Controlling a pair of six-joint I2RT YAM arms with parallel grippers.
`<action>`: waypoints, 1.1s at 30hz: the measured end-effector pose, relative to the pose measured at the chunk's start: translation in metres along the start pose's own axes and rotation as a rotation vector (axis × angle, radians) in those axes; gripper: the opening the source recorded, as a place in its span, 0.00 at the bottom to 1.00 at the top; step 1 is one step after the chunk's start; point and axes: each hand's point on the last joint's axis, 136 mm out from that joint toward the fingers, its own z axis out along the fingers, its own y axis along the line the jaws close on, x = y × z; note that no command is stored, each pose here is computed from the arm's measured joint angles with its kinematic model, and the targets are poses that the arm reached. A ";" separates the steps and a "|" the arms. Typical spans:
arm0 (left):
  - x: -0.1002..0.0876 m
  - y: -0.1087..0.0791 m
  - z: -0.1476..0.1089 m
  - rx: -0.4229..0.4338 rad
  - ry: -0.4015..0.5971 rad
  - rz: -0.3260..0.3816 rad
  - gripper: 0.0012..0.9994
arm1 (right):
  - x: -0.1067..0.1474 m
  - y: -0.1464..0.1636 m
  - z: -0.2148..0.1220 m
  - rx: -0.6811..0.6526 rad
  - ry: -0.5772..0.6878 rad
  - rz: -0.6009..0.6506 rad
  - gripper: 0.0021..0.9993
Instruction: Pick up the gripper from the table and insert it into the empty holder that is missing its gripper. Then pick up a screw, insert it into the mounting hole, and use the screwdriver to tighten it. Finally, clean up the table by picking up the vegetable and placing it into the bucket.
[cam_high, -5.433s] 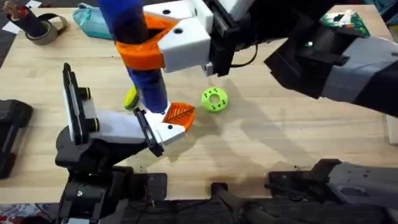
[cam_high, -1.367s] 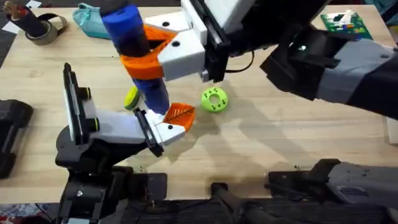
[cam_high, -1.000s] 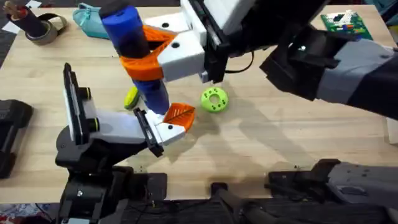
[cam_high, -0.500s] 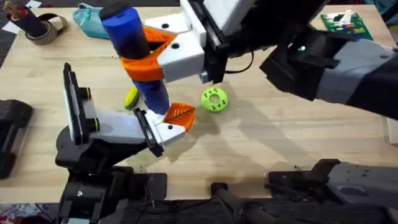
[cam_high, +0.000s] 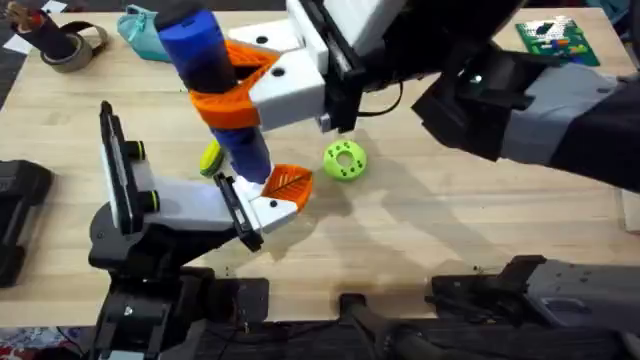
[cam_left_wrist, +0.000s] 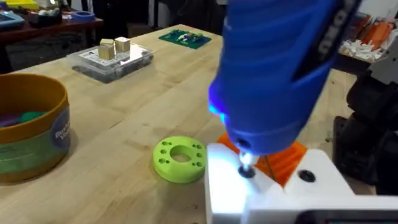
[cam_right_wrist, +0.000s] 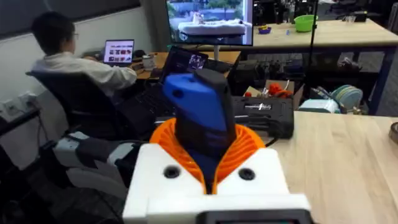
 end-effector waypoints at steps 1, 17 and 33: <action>0.000 0.000 0.000 0.001 0.000 0.000 0.01 | -0.002 -0.001 0.000 0.002 -0.001 0.006 0.04; 0.000 0.000 0.000 0.001 0.000 -0.004 0.01 | -0.108 -0.006 -0.007 0.033 -0.058 -0.122 0.04; 0.000 0.000 0.000 0.001 0.000 -0.004 0.01 | -0.036 -0.060 -0.063 0.251 0.135 0.196 0.03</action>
